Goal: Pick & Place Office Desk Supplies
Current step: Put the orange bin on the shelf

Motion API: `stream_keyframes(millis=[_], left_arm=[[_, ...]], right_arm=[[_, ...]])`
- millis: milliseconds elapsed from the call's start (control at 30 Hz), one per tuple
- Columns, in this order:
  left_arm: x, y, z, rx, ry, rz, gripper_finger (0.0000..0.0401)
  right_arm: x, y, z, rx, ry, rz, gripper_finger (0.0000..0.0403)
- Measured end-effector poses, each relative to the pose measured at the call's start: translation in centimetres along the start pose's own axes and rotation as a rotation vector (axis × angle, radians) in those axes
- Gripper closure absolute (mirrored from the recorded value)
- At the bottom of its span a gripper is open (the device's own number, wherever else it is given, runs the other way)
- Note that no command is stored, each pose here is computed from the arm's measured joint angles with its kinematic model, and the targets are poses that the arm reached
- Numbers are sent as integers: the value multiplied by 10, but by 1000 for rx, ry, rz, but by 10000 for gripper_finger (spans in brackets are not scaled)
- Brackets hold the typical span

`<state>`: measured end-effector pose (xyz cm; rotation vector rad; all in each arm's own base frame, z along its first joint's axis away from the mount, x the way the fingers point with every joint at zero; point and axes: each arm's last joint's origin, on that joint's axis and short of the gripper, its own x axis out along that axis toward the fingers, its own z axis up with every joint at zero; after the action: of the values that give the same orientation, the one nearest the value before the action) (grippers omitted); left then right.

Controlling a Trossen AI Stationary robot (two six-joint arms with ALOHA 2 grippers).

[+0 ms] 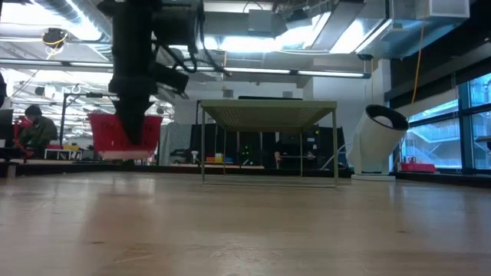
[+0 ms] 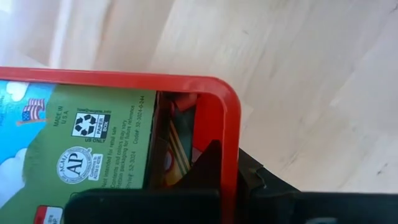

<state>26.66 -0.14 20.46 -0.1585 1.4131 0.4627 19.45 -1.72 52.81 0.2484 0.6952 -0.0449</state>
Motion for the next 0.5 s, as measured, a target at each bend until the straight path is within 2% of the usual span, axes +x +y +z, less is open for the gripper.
stream_keyframes(millis=[500], left_arm=[[-53, 4, 19, 30, -38, 13, 400]], right_arm=[[0, 0, 0, 0, 0, 0, 289]])
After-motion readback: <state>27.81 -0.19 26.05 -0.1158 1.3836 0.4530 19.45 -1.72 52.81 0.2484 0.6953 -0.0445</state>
